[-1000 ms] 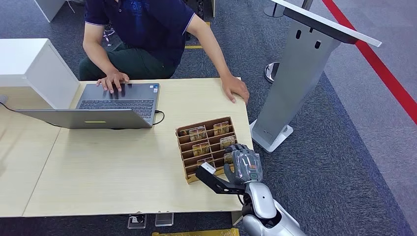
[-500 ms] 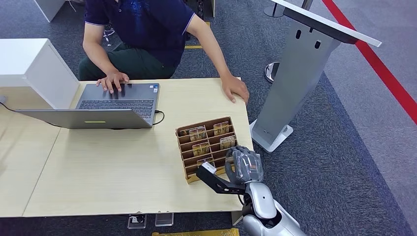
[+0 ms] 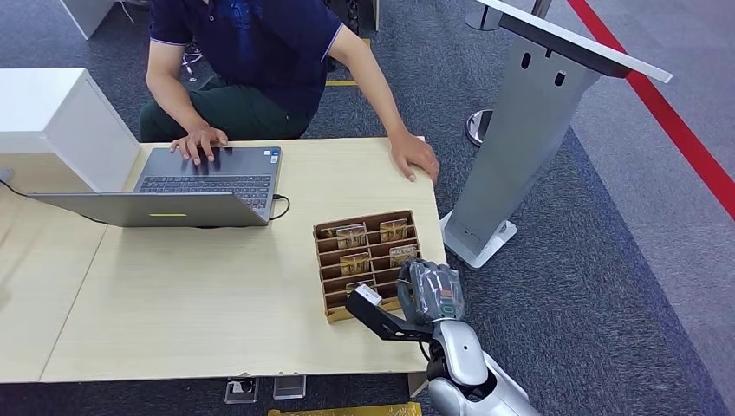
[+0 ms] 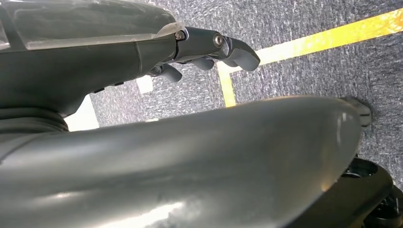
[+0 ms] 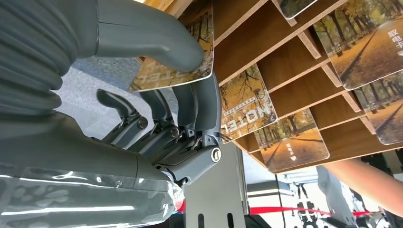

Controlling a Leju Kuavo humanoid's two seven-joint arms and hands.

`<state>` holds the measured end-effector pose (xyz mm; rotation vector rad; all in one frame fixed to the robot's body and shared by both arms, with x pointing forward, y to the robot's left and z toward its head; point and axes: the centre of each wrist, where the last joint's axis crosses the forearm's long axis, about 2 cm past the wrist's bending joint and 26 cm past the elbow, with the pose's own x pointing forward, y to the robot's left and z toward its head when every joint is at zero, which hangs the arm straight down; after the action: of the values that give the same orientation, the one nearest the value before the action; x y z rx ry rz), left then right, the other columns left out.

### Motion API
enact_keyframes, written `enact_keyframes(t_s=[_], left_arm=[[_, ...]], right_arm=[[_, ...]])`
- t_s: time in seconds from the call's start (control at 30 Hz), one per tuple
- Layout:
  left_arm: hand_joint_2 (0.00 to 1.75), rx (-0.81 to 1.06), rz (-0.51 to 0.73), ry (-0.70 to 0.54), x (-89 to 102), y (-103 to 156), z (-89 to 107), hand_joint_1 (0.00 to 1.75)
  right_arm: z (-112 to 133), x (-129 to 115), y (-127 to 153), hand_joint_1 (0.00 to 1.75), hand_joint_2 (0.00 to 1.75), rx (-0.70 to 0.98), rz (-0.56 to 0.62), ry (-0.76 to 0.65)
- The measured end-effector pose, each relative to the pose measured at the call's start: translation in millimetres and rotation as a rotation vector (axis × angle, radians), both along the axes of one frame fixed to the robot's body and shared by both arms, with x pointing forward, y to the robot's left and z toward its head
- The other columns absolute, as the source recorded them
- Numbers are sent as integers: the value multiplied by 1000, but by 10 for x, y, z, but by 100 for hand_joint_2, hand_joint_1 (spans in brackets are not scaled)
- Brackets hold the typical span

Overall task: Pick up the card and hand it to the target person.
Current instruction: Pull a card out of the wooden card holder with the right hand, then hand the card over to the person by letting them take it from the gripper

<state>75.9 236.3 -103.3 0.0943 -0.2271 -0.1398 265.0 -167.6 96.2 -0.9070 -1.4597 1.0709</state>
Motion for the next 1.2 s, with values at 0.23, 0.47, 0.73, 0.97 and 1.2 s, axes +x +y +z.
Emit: enact_keyframes(t_s=[0.23,0.47,0.73,0.97,1.2], left_arm=[[0,-6,-5,-12,-1,-1,0,0],[0,-3,-3,-12,1,0,0,0],[0,-6,-8,-11,10,-3,2,0],[0,-7,-13,-10,42,-15,9,0],[0,-8,-24,-10,87,-39,20,0]], right_arm=[[1,0,0,175,175,-1,12,-6],[33,14,16,175,175,-12,41,-36],[327,188,85,175,175,-4,79,-149],[674,410,175,175,175,26,104,-258],[918,619,260,175,175,71,105,-342]])
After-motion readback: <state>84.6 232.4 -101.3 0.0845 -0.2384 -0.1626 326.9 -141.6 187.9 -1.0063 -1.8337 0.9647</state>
